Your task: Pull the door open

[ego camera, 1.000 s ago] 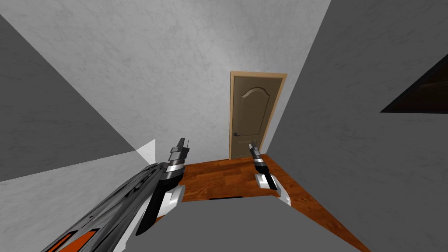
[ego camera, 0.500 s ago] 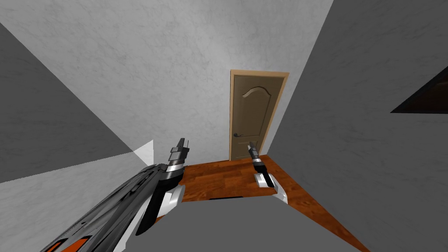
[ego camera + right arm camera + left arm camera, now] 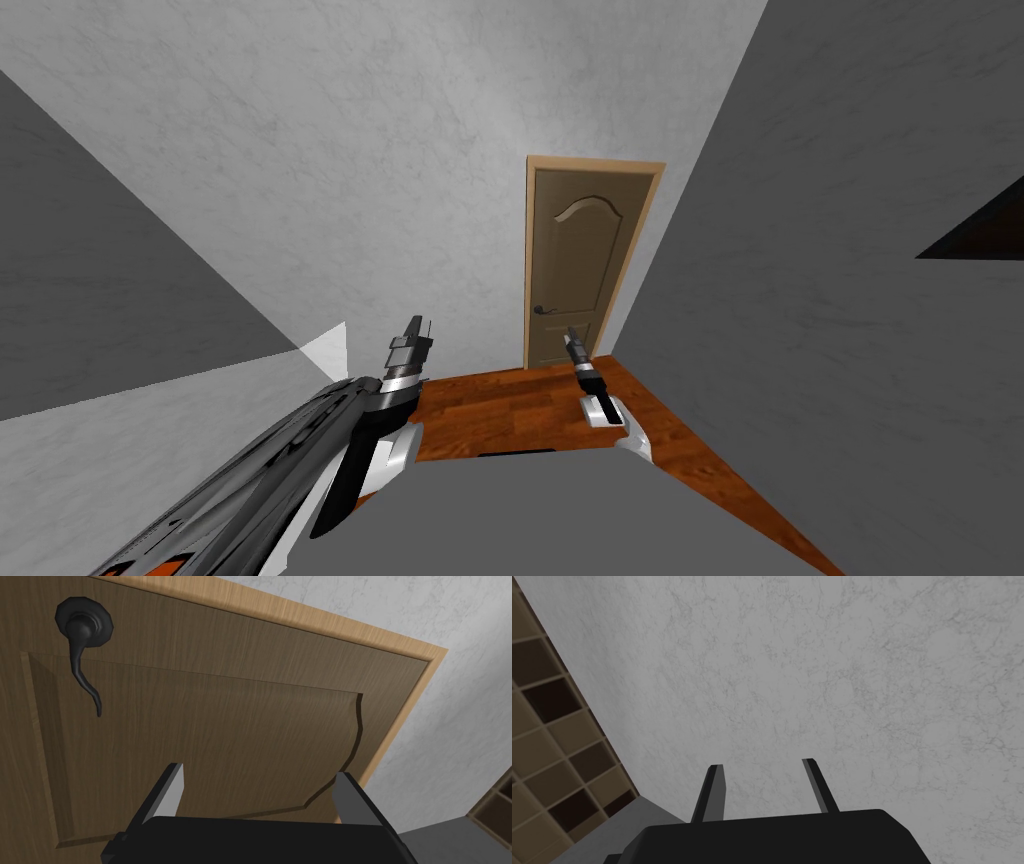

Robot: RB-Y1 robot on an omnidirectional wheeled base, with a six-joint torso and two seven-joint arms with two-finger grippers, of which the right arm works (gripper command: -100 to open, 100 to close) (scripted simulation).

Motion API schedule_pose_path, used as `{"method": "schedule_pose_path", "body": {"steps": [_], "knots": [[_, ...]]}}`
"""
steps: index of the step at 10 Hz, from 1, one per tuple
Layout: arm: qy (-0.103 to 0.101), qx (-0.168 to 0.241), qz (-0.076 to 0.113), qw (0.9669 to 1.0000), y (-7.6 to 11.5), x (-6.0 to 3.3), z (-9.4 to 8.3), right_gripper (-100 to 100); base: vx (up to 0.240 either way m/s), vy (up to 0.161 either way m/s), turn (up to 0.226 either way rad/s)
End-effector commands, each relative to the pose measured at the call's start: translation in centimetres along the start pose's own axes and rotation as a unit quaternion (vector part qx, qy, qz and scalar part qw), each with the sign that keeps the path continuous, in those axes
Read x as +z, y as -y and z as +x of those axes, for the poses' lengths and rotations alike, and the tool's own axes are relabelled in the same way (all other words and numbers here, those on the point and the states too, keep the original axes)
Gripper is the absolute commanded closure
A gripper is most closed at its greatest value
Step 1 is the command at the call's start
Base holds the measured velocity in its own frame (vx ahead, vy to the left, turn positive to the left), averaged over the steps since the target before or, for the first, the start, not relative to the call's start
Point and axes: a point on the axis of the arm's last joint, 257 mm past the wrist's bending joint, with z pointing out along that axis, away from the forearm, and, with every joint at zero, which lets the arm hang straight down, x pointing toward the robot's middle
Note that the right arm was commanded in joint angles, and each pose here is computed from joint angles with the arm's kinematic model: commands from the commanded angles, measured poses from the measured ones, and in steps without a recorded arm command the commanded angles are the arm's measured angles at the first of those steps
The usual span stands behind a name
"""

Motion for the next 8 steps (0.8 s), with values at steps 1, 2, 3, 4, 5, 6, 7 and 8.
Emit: {"method": "schedule_pose_path", "body": {"steps": [1, 2, 3, 4, 5, 6, 7, 8], "knots": [[-0.006, 0.002, 0.008, 0.9999, 1.0, 0.45, 0.1, -100, 0.072, -0.007, 0.001], [-0.006, 0.003, 0.016, 0.9999, 1.7, 0.14, 0.1, -100, 0.058, -0.005, 0.002], [-0.010, 0.004, 0.019, 0.9998, 2.1, 0.46, 0.2, -100, 0.061, -0.012, 0.001], [-0.010, 0.004, 0.026, 0.9996, 2.8, 0.16, 0.2, -100, 0.050, -0.011, 0.003], [-0.013, 0.005, 0.036, 0.9992, 3.8, 0.16, 0.3, -100, 0.053, -0.022, -0.002], [-0.017, 0.007, 0.046, 0.9988, 4.7, 0.18, 0.4, -100, 0.077, -0.018, 0.004], [-0.020, 0.008, 0.052, 0.9984, 5.4, 0.30, 0.5, -100, 0.095, -0.007, 0.003], [-0.020, 0.008, 0.056, 0.9982, 5.7, 0.12, 0.5, -100, 0.073, -0.008, 0.000]]}}
